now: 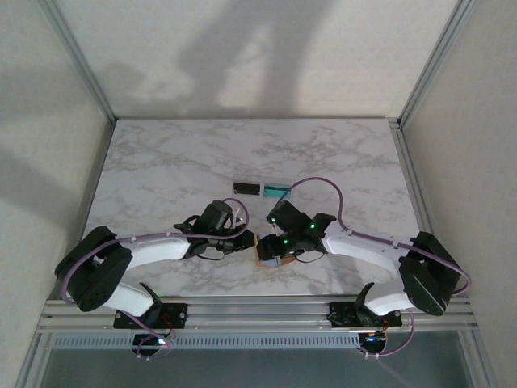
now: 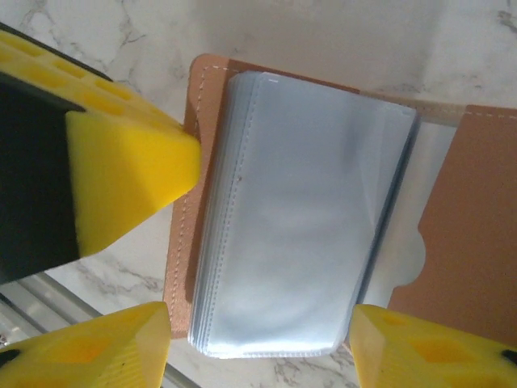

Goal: Put the credit cards into the card holder

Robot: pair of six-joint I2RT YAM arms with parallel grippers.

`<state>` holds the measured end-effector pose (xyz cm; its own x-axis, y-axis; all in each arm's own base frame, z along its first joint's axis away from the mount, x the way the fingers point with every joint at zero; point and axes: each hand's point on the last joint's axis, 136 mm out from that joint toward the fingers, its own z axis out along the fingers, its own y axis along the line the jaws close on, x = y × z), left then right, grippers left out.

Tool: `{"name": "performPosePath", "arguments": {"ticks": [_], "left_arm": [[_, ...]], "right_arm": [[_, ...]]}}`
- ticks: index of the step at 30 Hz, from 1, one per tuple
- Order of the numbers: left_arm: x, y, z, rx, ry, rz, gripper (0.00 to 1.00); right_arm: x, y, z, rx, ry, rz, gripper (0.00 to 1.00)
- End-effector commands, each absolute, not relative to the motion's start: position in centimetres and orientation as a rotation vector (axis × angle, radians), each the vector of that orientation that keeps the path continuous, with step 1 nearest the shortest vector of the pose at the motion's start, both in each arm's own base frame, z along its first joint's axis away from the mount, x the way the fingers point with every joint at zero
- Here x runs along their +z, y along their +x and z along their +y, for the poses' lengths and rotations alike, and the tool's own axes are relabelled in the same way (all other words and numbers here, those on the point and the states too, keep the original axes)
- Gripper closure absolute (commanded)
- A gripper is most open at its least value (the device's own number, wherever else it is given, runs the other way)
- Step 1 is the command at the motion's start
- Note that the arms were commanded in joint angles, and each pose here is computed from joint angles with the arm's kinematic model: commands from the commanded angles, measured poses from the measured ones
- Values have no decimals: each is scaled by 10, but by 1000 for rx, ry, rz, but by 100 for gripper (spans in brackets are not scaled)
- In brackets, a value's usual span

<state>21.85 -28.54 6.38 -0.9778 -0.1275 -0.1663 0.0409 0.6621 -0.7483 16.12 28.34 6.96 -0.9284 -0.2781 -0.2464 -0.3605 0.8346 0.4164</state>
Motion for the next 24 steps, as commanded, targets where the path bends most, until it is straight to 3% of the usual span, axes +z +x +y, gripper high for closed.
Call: {"name": "performPosePath", "arguments": {"ticks": [1, 6, 12, 15, 21, 24], "left_arm": [[69, 218, -291, -1238, -56, 2661, 100], [70, 220, -290, -1223, -61, 2661, 100], [71, 221, -290, -1232, -73, 2648, 100], [65, 219, -289, -1218, -73, 2665, 100], [62, 219, -287, -1195, -67, 2674, 100], [58, 218, -286, -1184, -65, 2689, 100]], "right_arm": [[61, 163, 283, 684, -501, 2823, 39], [50, 165, 279, 644, -497, 2839, 39], [45, 170, 269, 547, -509, 2838, 55], [47, 169, 263, 532, -502, 2824, 58], [46, 176, 240, 387, -456, 2815, 58], [44, 183, 217, 219, -377, 2831, 54]]}}
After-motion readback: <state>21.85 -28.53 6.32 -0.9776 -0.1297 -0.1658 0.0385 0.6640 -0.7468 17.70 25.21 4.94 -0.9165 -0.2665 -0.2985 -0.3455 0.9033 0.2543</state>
